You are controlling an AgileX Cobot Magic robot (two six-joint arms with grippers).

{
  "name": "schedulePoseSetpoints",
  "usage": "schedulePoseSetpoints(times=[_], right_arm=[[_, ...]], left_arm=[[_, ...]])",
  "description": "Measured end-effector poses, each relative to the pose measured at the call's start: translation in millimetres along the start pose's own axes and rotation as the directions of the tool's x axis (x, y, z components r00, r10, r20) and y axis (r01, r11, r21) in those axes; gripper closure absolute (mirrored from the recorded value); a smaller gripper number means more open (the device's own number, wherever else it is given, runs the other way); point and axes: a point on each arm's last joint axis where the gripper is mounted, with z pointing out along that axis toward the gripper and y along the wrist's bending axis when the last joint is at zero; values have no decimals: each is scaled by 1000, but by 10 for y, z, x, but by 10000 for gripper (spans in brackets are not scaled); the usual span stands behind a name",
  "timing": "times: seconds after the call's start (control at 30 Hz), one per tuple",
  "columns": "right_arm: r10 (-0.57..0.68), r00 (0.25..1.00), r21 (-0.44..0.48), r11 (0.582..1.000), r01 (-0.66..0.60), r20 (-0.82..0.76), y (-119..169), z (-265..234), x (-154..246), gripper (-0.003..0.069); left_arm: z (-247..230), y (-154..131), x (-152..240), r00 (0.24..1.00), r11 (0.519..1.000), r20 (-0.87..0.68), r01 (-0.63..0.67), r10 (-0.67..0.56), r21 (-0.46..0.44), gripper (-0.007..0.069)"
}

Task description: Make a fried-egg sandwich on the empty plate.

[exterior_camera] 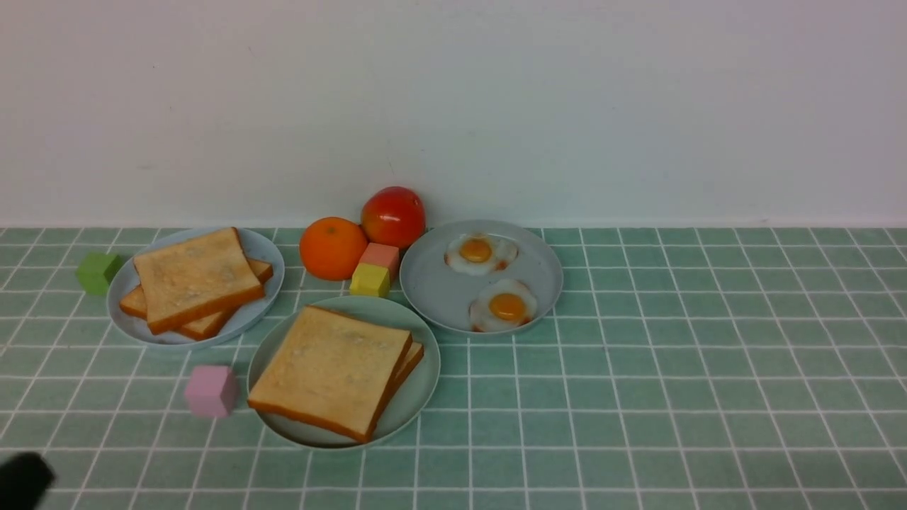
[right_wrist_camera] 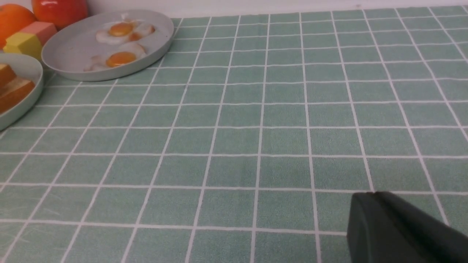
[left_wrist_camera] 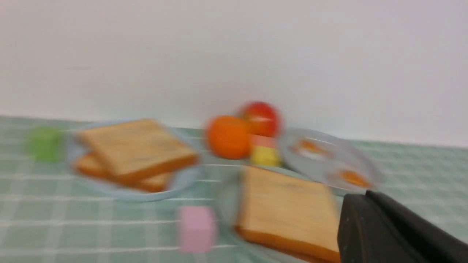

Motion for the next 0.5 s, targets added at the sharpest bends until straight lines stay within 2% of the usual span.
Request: schedulePoseSetpoints(times=[0.07, 0.1, 0.2, 0.33, 0.5], right_arm=[[0, 1000, 0, 1000, 0, 0, 0, 0, 0, 650], [0, 1000, 0, 1000, 0, 0, 0, 0, 0, 650], [1, 1000, 0, 1000, -1, 0, 0, 0, 0, 648], [1, 1000, 0, 1000, -1, 0, 0, 0, 0, 644], [1, 1000, 0, 1000, -1, -1, 0, 0, 1, 637]], left_arm=[[4, 81, 112, 1000, 995, 0, 19, -19, -94, 638], [2, 95, 140, 1000, 994, -2, 21, -21, -108, 638], [-30, 175, 344, 990, 978, -127, 35, -62, -205, 638], [-50, 200, 447, 973, 970, -215, 35, -88, -240, 638], [-50, 200, 448, 973, 970, -215, 35, -88, -240, 638]])
